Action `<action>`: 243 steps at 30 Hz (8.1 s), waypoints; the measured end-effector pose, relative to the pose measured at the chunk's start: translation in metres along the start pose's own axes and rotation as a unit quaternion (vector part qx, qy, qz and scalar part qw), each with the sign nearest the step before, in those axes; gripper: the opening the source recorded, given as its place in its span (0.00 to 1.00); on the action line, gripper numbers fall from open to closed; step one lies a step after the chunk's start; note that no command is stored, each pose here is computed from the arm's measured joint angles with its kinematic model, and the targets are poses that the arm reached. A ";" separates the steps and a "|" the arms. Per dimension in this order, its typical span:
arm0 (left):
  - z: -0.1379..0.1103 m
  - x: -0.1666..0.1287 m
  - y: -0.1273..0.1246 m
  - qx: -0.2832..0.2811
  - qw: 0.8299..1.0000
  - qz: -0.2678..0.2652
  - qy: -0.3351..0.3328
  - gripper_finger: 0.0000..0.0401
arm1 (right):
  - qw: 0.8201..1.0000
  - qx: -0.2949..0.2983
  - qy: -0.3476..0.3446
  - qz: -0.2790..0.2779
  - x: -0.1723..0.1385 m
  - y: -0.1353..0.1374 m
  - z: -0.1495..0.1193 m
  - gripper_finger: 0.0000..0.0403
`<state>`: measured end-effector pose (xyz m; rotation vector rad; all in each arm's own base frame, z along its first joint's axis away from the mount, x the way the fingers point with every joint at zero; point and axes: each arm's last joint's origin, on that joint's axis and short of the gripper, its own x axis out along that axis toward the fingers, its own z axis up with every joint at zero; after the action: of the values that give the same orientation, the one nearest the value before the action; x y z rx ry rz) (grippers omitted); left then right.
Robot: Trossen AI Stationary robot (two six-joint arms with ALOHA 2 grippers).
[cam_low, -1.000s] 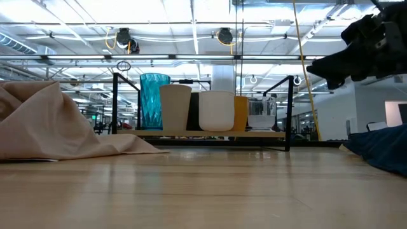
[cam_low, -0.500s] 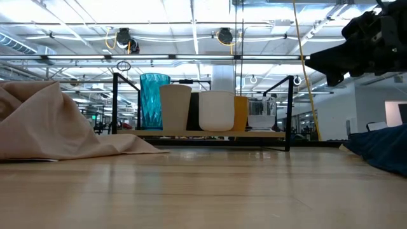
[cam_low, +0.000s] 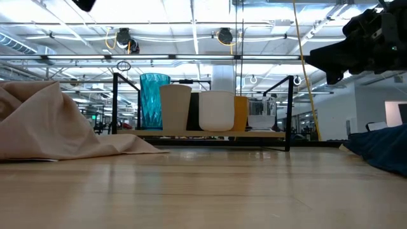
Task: Stack small to large cups/mugs on shelf
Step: Return to Home Position
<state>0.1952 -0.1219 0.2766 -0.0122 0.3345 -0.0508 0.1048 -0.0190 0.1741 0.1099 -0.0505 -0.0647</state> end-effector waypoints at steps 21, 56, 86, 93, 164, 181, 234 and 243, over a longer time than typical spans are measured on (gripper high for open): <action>-0.078 -0.083 0.089 -0.002 0.978 0.023 -0.208 0.42 | 1.000 0.025 -0.006 0.001 0.000 0.000 0.001 0.27; -0.130 -0.054 0.117 0.001 0.982 0.085 -0.171 0.42 | 0.999 0.023 -0.024 -0.009 0.000 0.000 0.004 0.27; -0.128 -0.054 0.121 -0.047 0.979 0.075 -0.183 0.42 | 0.997 0.062 -0.019 0.032 0.001 0.002 0.005 0.27; -0.128 -0.055 0.122 -0.050 0.979 0.075 -0.183 0.42 | 0.996 0.031 -0.026 0.073 0.003 0.011 0.006 0.27; -0.131 -0.053 0.116 -0.026 0.983 0.069 -0.167 0.42 | 1.000 0.001 0.013 0.016 -0.009 0.020 -0.005 0.27; -0.130 -0.054 0.116 -0.025 0.983 0.064 -0.170 0.42 | 0.999 -0.030 0.014 -0.009 -0.009 0.019 -0.006 0.27; -0.131 -0.053 0.114 -0.038 0.985 0.031 -0.163 0.04 | 0.998 -0.065 0.015 -0.011 -0.009 0.018 -0.006 0.00; -0.131 -0.053 0.114 -0.027 0.985 0.033 -0.166 0.02 | 0.998 -0.065 0.015 -0.010 -0.009 0.019 -0.006 0.00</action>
<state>0.1076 -0.0055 0.1682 -0.0616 0.0033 0.0264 0.0974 0.0006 0.1702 -0.0182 -0.0157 -0.0860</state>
